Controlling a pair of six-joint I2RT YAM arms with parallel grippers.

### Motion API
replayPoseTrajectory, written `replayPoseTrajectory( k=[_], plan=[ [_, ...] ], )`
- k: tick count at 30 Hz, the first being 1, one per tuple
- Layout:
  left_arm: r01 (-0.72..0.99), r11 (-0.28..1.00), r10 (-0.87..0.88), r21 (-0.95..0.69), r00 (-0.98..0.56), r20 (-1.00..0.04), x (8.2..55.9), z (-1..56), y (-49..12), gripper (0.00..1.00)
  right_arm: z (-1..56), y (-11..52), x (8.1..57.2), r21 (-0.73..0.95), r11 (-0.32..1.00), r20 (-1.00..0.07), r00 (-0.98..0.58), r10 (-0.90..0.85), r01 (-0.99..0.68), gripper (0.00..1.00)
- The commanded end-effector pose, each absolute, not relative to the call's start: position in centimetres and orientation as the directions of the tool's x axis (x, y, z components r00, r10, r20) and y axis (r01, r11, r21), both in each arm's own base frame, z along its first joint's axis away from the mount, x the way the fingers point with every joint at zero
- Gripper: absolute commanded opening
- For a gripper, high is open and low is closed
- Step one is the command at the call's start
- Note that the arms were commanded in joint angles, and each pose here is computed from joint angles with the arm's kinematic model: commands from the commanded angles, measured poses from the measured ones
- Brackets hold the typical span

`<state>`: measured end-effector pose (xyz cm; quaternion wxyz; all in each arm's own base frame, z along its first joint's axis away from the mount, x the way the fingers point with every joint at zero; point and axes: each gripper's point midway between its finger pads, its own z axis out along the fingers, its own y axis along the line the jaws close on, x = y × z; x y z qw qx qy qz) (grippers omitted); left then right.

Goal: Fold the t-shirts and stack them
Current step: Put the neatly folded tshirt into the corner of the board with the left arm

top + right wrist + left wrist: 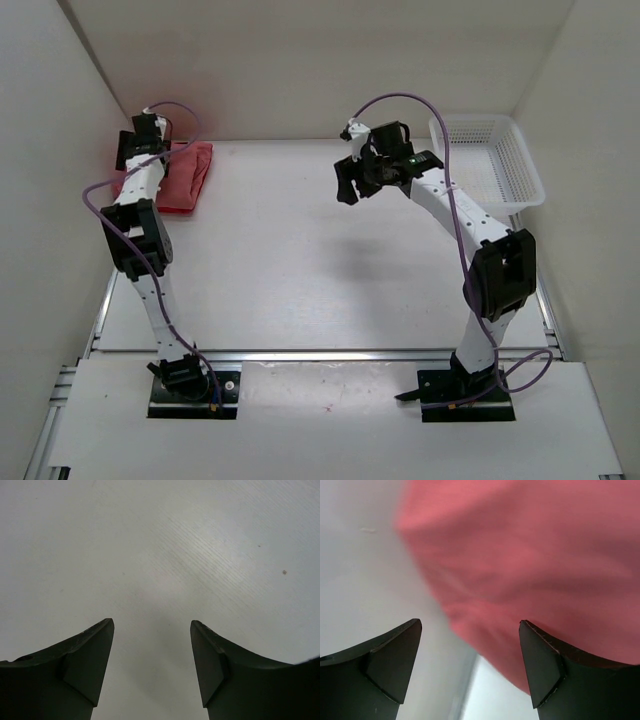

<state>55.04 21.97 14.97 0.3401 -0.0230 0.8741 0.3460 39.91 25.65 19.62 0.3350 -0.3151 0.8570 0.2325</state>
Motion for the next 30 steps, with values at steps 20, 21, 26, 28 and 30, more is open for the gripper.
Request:
replayPoseTrajectory(
  k=[20,21,26,28,30],
  plan=[
    [-0.245,0.969,-0.211,-0.032,-0.754,-0.622,41.4,17.0,12.3,0.99,23.4,9.5,32.5,0.224,0.917,-0.404,-0.888,-0.221,-0.33,0.78],
    [-0.252,0.967,-0.214,-0.027,-0.754,-0.62,40.4,16.9,12.3,0.99,24.1,9.4,32.8,0.214,0.919,-0.428,-0.877,-0.217,-0.332,0.78],
    [-0.282,0.959,-0.208,-0.008,-0.685,-0.698,37.2,19.5,12.6,0.99,24.0,8.9,31.5,0.118,0.934,-0.435,-0.863,-0.256,-0.337,0.79],
    [-0.301,0.954,-0.21,0.005,-0.678,-0.705,36.3,19.5,13.3,0.99,23.8,9.1,30.9,0.088,0.933,-0.435,-0.856,-0.279,-0.349,0.78],
    [-0.318,0.948,-0.231,-0.007,-0.674,-0.702,35.9,19.4,13.9,0.99,23.5,9.1,30.7,0.067,0.933,-0.426,-0.856,-0.294,-0.354,0.78]
  ],
)
